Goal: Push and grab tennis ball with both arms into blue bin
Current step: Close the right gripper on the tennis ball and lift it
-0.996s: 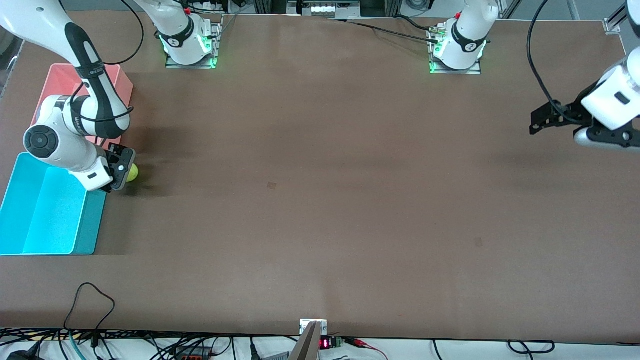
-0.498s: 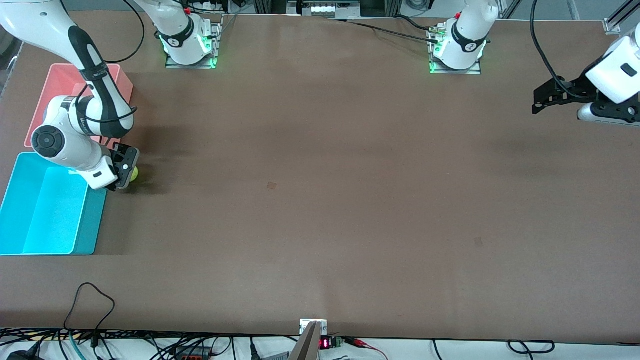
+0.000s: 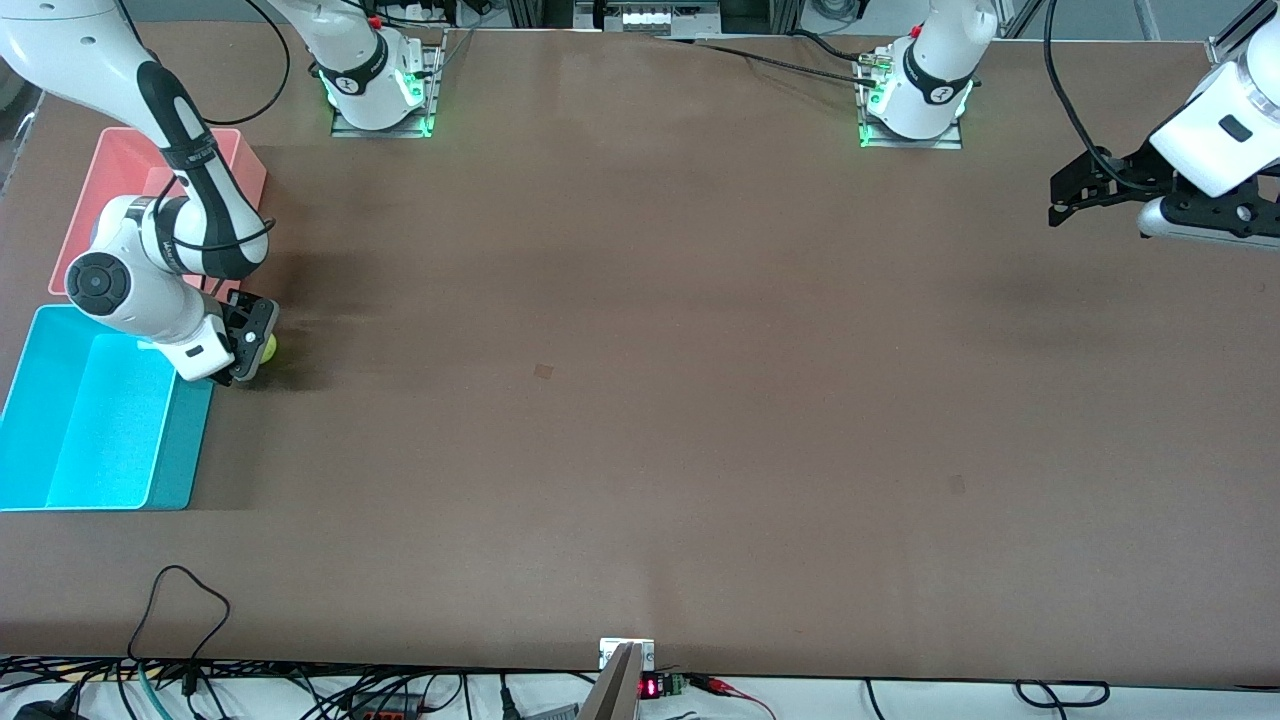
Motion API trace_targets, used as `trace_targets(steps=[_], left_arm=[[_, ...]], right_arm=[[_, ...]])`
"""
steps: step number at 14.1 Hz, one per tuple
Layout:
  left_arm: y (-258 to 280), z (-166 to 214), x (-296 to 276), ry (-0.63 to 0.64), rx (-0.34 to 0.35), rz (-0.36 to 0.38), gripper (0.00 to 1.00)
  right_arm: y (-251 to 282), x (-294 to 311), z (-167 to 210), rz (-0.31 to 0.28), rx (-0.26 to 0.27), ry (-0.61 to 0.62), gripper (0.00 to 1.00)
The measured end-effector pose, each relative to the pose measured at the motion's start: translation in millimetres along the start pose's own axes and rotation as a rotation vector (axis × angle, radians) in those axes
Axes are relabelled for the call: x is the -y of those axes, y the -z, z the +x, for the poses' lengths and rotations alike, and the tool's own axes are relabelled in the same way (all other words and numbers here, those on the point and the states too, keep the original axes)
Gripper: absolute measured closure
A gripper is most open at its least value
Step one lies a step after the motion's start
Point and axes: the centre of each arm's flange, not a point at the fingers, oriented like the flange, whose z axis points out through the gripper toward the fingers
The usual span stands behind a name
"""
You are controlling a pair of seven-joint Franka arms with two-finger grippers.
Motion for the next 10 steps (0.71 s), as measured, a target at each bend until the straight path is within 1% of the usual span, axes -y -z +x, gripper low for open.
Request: trace_targets(steps=[4, 5, 7, 8, 10], left_arm=[[-20, 12, -6, -0.010, 0.031, -0.003, 0.00], [-23, 15, -10, -0.018, 0.034, -0.003, 0.00], [-25, 18, -27, -0.045, 0.024, -0.001, 0.00], [-24, 19, -38, -0.056, 0.019, 0.001, 0.00], [-24, 18, -52, -0.070, 0.017, 0.003, 0.00]], right_arm=[[-4, -1, 1, -0.007, -0.004, 0.001, 0.00], [-4, -1, 1, -0.009, -0.004, 0.001, 0.07], [-3, -1, 1, -0.011, -0.004, 0.001, 0.29], [-2, -1, 1, -0.013, -0.004, 0.001, 0.33], [-2, -2, 1, -0.013, -0.005, 0.001, 0.33]])
